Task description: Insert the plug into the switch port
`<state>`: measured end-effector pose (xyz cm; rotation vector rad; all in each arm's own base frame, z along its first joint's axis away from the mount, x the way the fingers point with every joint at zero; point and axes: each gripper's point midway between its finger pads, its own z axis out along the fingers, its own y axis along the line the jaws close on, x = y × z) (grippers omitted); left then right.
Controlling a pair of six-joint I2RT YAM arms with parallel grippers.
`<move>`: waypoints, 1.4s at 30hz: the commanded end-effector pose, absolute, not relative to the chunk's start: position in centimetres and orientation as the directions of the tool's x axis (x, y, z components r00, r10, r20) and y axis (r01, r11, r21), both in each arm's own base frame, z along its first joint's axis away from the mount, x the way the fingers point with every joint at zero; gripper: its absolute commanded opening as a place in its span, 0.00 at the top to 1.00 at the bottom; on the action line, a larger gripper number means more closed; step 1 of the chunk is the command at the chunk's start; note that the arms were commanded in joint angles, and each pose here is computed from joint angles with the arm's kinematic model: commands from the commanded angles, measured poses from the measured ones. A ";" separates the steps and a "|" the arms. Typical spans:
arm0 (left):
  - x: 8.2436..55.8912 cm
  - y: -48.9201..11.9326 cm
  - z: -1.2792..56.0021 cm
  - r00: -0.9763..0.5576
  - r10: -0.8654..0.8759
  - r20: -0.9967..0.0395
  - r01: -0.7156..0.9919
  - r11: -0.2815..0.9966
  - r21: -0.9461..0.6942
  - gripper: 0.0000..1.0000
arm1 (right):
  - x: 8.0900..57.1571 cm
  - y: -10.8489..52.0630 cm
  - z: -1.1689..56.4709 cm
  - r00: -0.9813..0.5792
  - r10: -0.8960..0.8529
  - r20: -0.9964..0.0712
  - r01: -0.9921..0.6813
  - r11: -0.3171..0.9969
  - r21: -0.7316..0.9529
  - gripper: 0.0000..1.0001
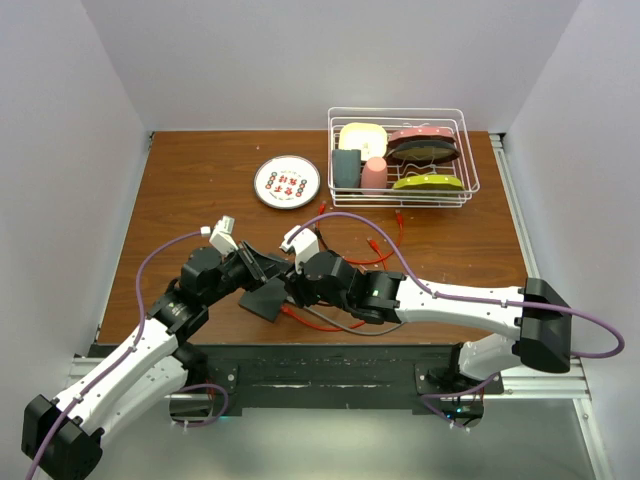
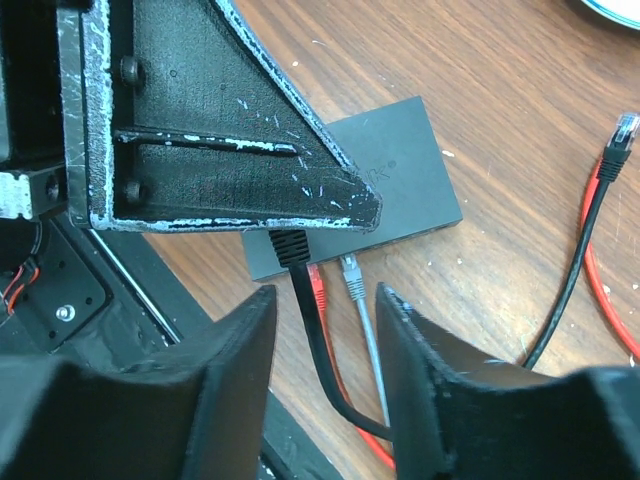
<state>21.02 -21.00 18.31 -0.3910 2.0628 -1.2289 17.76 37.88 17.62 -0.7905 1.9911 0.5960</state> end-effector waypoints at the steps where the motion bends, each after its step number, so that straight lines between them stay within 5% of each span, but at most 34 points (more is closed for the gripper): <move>1: 21.2 -21.3 19.8 -0.701 -0.580 -0.415 0.128 0.470 -0.873 1.00 | 18.5 39.3 21.0 -0.364 -0.213 -0.907 -0.719 0.683 0.128 0.56; 10: 20.9 -21.2 19.9 -0.702 -0.579 -0.415 0.133 0.466 -0.875 1.00 | 18.8 40.1 22.1 -0.356 -0.174 -0.918 -0.717 0.681 0.149 0.56; 20: 20.8 -21.3 20.2 -0.701 -0.582 -0.413 0.138 0.456 -0.879 1.00 | 18.9 40.8 21.4 -0.360 -0.186 -0.914 -0.719 0.680 0.145 0.78; 23: 20.8 -21.3 20.1 -0.702 -0.579 -0.415 0.143 0.456 -0.878 1.00 | 18.9 40.7 21.1 -0.359 -0.194 -0.913 -0.718 0.682 0.138 1.00; 27: 20.9 -21.2 20.2 -0.696 -0.576 -0.428 0.154 0.462 -0.873 1.00 | 19.1 40.1 21.1 -0.353 -0.197 -0.915 -0.709 0.694 0.125 1.00; 35: 21.8 -19.6 20.5 -0.637 -0.572 -0.517 0.150 0.566 -0.811 0.32 | 19.0 37.9 20.2 -0.356 -0.221 -0.908 -0.685 0.722 0.093 1.00; 42: 22.9 -17.3 21.4 -0.555 -0.565 -0.610 0.118 0.673 -0.731 0.14 | 18.7 34.8 17.8 -0.379 -0.242 -0.893 -0.650 0.757 0.070 1.00</move>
